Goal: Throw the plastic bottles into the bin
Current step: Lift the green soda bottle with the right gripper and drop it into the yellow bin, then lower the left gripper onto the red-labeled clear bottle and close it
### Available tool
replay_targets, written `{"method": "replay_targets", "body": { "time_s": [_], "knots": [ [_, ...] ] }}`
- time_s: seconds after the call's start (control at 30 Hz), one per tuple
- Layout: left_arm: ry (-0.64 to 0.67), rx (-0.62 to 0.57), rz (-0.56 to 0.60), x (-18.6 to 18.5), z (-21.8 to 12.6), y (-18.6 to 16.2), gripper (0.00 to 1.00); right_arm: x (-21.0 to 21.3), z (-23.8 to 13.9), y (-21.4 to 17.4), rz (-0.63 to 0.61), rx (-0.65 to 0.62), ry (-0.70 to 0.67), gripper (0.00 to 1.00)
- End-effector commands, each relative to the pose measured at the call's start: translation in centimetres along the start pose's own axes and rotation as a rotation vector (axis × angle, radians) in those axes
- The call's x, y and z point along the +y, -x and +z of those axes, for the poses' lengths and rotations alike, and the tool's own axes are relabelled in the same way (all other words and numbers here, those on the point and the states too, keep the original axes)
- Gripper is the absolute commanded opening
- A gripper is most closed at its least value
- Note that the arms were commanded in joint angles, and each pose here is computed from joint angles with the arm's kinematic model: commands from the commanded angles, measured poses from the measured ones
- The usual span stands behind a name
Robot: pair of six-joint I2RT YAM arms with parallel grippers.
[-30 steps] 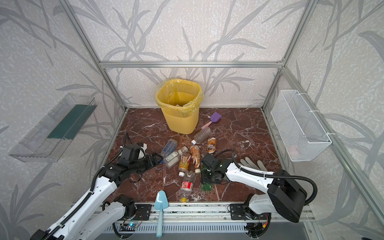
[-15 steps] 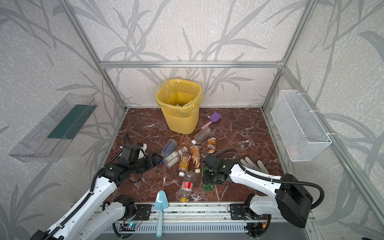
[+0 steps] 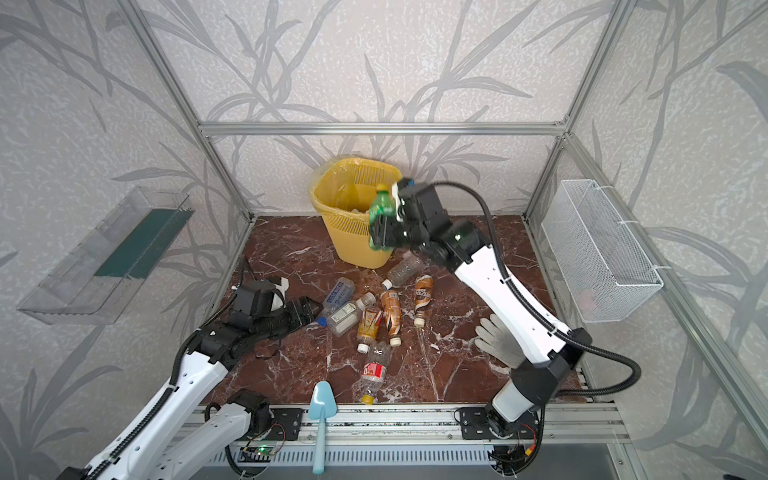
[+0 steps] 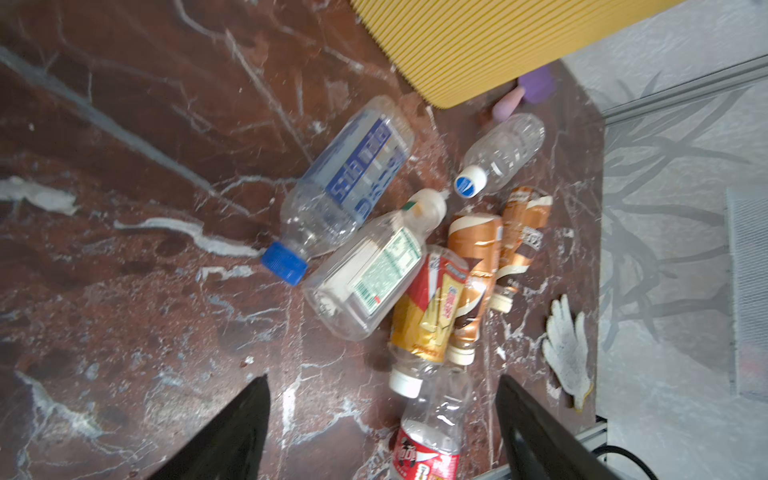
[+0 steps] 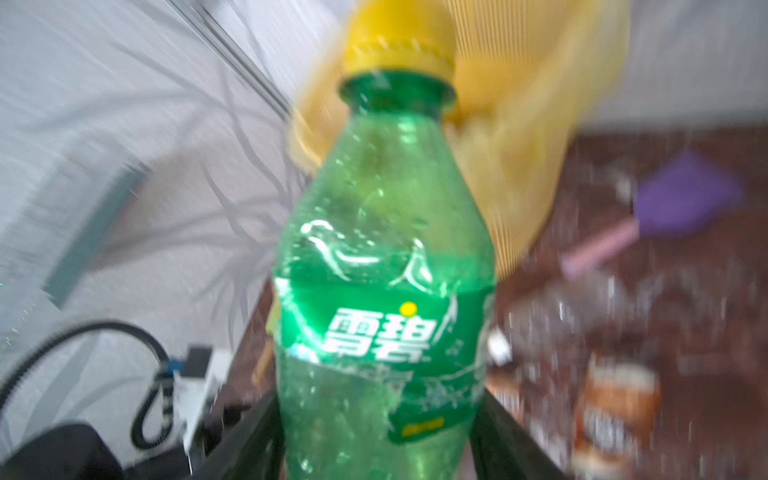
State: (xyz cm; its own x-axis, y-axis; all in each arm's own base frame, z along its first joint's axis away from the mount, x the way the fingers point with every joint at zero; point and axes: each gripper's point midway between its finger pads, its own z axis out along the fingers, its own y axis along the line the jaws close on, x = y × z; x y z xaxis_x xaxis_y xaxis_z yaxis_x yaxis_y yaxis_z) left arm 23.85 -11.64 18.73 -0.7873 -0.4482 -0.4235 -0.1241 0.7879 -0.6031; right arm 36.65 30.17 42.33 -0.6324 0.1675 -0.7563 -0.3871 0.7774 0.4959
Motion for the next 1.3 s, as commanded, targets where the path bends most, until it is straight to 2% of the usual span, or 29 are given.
{"method": "replay_targets", "body": {
  "time_s": [0.0, 0.07, 0.17, 0.23, 0.3, 0.33, 0.47, 0.63, 0.73, 0.9, 1.07, 1.27],
  "knots": [
    [-0.007, -0.019, 0.028, -1.5, -1.5, 1.3, 0.85, -1.2, 0.2, 2.1, -0.067, 0.053, -0.084, 0.86],
    [0.028, -0.036, 0.018, -0.9, -2.0, 1.5, 0.85, -3.6, 0.6, 0.4, -0.003, 0.162, -0.152, 0.97],
    [0.047, -0.081, 0.013, 0.2, -2.1, 1.3, 0.85, -5.5, 0.5, -2.5, -0.029, 0.251, -0.258, 0.98],
    [0.052, -0.097, 0.014, 0.9, -2.2, 1.0, 0.85, -5.5, 0.1, -3.7, -0.034, 0.221, -0.235, 0.97],
    [0.066, -0.086, 0.015, 1.6, -2.2, 0.4, 0.85, -7.2, -0.7, -5.4, -0.001, 0.122, -0.212, 0.95],
    [0.073, -0.077, 0.016, 1.9, -2.1, 0.0, 0.85, -8.6, -1.2, -6.9, 0.036, 0.118, -0.220, 0.93],
    [0.075, -0.061, 0.011, 2.7, -1.5, -0.8, 0.85, -13.1, -3.1, -13.5, 0.110, 0.202, -0.289, 0.90],
    [0.073, -0.024, 0.000, 3.1, -0.4, -1.6, 0.86, -16.6, -4.1, -21.5, 0.213, 0.303, -0.330, 0.88],
    [0.065, -0.002, -0.012, 3.1, 0.2, -1.9, 0.85, -17.8, -4.2, -24.8, 0.271, 0.332, -0.323, 0.87],
    [0.063, 0.021, -0.029, 3.0, 0.7, -2.2, 0.85, -18.7, -3.8, -28.3, 0.349, 0.377, -0.300, 0.85],
    [0.062, 0.034, -0.030, 3.1, 0.9, -2.4, 0.85, -19.0, -3.5, -29.9, 0.378, 0.393, -0.296, 0.84],
    [0.000, 0.088, -0.010, 2.3, 1.5, -3.5, 0.84, -19.3, -3.4, -31.1, 0.396, 0.409, -0.296, 0.83]
  ]
}}
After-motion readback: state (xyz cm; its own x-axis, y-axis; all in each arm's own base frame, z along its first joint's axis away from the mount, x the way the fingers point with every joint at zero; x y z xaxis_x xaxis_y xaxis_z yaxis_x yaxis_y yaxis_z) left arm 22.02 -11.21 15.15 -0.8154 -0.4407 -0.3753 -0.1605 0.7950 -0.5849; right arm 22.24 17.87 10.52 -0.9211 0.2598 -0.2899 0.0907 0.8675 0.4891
